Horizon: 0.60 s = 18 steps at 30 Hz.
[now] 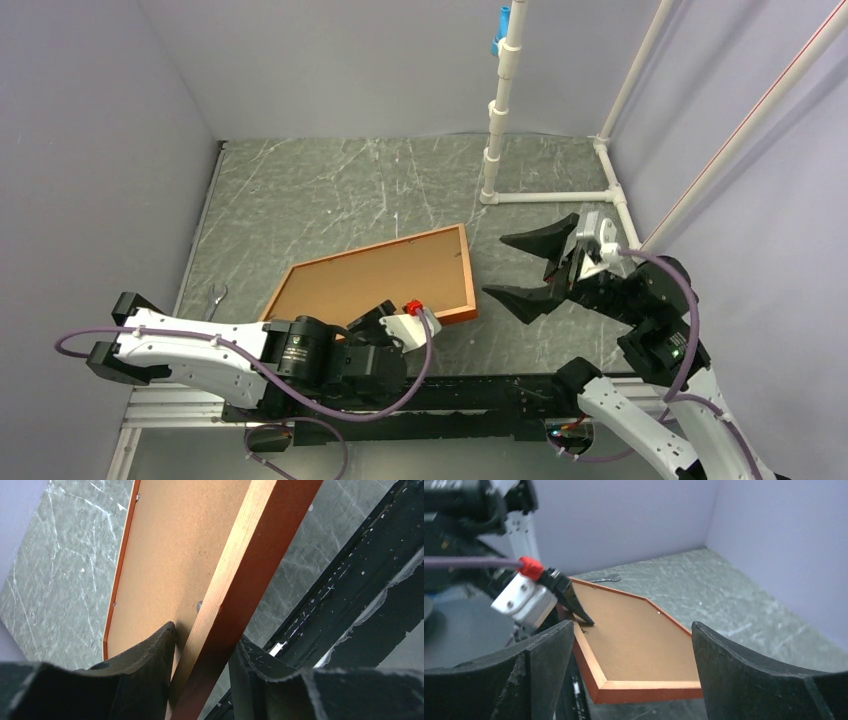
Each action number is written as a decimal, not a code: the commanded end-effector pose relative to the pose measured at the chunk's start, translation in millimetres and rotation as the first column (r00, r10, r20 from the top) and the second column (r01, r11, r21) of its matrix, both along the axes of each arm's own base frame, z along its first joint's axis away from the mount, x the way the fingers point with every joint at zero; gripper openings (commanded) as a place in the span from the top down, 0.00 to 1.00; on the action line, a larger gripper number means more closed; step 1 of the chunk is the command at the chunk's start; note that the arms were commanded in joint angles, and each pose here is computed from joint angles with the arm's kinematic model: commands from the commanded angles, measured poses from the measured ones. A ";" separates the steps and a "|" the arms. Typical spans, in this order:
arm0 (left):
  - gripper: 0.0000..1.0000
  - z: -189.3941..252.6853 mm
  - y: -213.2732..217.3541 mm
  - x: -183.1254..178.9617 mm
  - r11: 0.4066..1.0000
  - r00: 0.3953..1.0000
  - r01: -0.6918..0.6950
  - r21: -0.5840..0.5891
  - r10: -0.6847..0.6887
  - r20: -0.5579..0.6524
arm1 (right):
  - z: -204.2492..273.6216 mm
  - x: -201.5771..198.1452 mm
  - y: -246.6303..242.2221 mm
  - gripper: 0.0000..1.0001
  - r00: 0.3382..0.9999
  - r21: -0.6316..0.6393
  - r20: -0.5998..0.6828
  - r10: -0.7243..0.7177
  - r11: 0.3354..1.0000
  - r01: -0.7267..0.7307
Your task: Put the photo into the frame
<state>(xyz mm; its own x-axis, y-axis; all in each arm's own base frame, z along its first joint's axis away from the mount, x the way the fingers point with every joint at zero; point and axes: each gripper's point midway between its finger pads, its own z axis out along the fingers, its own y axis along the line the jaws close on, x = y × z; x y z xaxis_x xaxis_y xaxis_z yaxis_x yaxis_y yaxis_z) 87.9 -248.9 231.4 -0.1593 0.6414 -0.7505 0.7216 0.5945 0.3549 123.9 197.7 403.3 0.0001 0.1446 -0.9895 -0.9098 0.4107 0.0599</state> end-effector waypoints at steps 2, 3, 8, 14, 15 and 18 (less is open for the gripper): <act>0.56 23.1 -16.7 -6.7 0.980 0.998 -0.028 -0.195 0.016 -0.065 | 0.9 -26.6 14.1 0.10 0.919 -0.094 0.334 0.211 0.977 -0.190; 0.56 23.3 -16.2 -6.7 0.980 0.998 -0.030 -0.199 0.017 -0.067 | -3.7 -28.9 14.6 0.08 0.903 -0.116 0.362 0.231 0.973 -0.202; 0.56 26.6 -16.4 -8.2 0.974 0.997 -0.024 -0.224 0.007 -0.077 | -33.0 -42.5 15.2 0.01 0.763 -0.245 0.553 0.335 0.940 -0.235; 0.55 30.3 -13.1 -8.3 0.970 0.996 -0.027 -0.242 0.006 -0.087 | -71.3 -52.2 12.8 0.00 0.642 -0.338 0.652 0.403 0.913 -0.231; 0.55 30.7 -13.2 -8.3 0.969 0.996 -0.027 -0.245 0.005 -0.087 | -76.9 -53.5 13.7 0.01 0.636 -0.343 0.650 0.416 0.907 -0.242; 0.55 31.3 -13.8 -9.1 0.969 0.996 -0.022 -0.248 0.000 -0.089 | -96.1 -52.8 19.5 0.01 0.627 -0.365 0.628 0.461 0.886 -0.286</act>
